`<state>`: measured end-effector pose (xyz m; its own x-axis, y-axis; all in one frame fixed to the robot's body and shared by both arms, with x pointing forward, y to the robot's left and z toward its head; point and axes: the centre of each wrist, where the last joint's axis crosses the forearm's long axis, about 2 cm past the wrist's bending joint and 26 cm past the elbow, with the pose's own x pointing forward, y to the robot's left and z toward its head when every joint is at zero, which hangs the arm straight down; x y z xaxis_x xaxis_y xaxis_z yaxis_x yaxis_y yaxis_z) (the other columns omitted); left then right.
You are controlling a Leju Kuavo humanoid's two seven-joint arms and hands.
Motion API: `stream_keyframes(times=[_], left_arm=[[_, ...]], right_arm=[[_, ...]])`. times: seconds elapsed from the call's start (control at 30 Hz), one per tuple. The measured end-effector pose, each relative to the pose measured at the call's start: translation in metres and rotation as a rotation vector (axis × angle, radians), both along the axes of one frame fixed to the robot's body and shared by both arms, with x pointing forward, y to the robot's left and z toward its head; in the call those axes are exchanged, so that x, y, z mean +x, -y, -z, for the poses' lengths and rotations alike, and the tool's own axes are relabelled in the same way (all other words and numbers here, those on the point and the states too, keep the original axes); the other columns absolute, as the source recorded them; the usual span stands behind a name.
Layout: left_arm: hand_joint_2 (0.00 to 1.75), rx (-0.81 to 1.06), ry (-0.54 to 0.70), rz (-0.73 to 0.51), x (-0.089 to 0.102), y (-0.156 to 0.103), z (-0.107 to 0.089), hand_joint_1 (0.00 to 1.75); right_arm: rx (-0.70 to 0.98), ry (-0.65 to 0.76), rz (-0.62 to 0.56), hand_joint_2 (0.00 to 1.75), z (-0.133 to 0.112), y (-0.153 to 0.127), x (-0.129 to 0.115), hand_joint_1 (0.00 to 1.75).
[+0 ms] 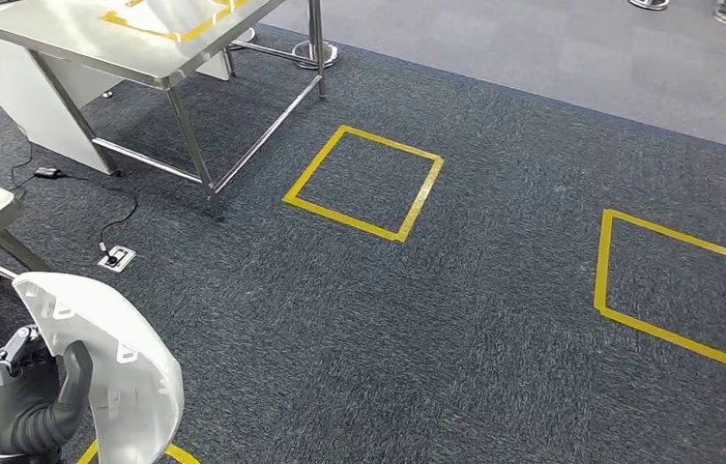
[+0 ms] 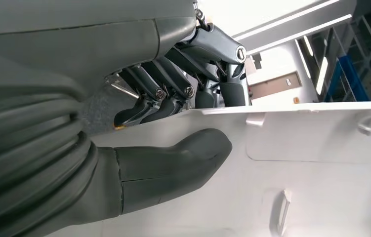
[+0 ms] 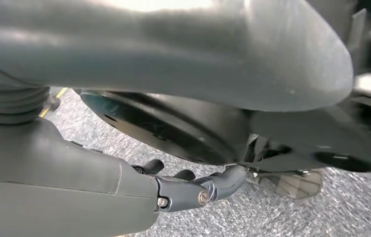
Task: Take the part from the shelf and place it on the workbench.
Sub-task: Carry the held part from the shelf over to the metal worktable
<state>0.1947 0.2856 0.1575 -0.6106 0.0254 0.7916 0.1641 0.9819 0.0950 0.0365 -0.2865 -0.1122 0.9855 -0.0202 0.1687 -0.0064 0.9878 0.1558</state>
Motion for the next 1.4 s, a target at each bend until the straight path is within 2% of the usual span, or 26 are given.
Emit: stream_keyframes(times=[0.73, 1.4], left_arm=[[1.75, -0.003, -0.034, 0.016, 0.0046, -0.0001, 0.0026, 1.75], [1.75, -0.008, -0.026, 0.011, 0.0006, -0.0015, 0.0000, 1.75]], right_arm=[[-0.010, 0.006, 0.014, 0.00, 0.0000, 0.0018, 0.0004, 0.00], [-0.013, 0.016, 0.021, 0.00, -0.0001, 0.0030, 0.0011, 0.00]])
